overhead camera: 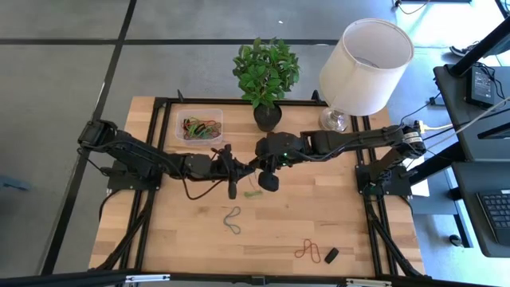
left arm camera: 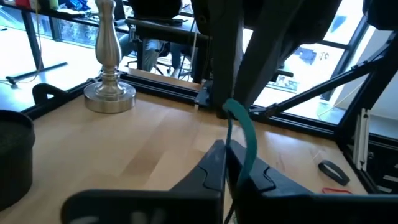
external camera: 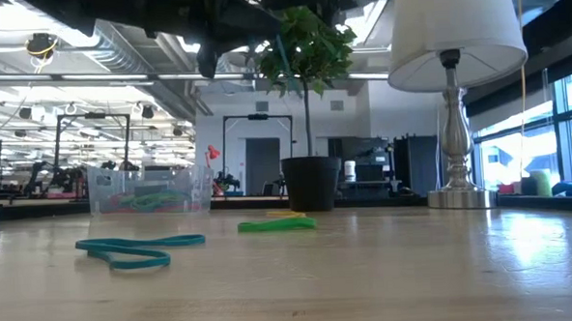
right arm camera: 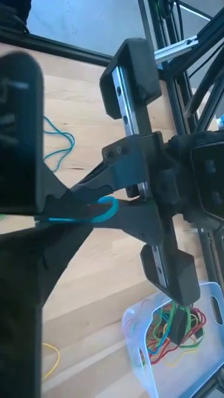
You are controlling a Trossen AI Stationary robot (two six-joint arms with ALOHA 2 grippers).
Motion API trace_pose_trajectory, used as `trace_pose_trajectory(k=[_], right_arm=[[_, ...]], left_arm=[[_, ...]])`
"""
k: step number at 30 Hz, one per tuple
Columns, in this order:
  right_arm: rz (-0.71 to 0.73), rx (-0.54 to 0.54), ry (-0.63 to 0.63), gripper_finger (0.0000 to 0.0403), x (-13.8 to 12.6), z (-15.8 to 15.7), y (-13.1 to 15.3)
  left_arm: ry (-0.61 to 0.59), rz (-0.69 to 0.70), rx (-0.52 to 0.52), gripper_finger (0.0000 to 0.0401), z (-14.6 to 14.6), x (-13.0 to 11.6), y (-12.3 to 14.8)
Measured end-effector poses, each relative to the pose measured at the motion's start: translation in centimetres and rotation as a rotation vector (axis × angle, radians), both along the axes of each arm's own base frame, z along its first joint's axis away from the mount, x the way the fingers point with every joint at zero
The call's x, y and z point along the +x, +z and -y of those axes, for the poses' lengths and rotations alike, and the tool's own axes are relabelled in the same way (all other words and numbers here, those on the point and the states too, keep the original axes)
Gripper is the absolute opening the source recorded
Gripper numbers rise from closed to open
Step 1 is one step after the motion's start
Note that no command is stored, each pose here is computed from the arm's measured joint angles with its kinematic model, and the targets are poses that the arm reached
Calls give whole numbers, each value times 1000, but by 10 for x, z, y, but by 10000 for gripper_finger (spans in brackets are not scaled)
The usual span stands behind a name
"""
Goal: Pick and place rubber bands into bin
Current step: Put the blue rubber band into the transparent bin
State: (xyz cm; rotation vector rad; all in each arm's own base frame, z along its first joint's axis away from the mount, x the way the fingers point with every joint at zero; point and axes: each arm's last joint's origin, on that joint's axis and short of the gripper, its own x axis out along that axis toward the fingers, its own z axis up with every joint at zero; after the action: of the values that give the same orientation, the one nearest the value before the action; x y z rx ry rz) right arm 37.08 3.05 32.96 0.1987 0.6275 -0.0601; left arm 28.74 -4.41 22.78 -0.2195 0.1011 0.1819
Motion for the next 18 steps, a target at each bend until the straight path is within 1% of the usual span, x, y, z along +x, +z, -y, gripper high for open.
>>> trace_pose_trajectory(k=[5, 10, 14, 18], right_arm=[[-8, 12, -17, 63, 0, 3, -1], [-57, 39, -66, 115, -3, 12, -4], [-133, 40, -83, 144, -7, 15, -10], [-189, 67, -109, 161, -11, 15, -14]], left_arm=[[2, 2, -11, 3, 0, 0, 0], [18, -11, -9, 3, -4, -4, 3], [56, -124, 2, 3, -16, -17, 7], [151, -212, -33, 3, -39, -40, 18]])
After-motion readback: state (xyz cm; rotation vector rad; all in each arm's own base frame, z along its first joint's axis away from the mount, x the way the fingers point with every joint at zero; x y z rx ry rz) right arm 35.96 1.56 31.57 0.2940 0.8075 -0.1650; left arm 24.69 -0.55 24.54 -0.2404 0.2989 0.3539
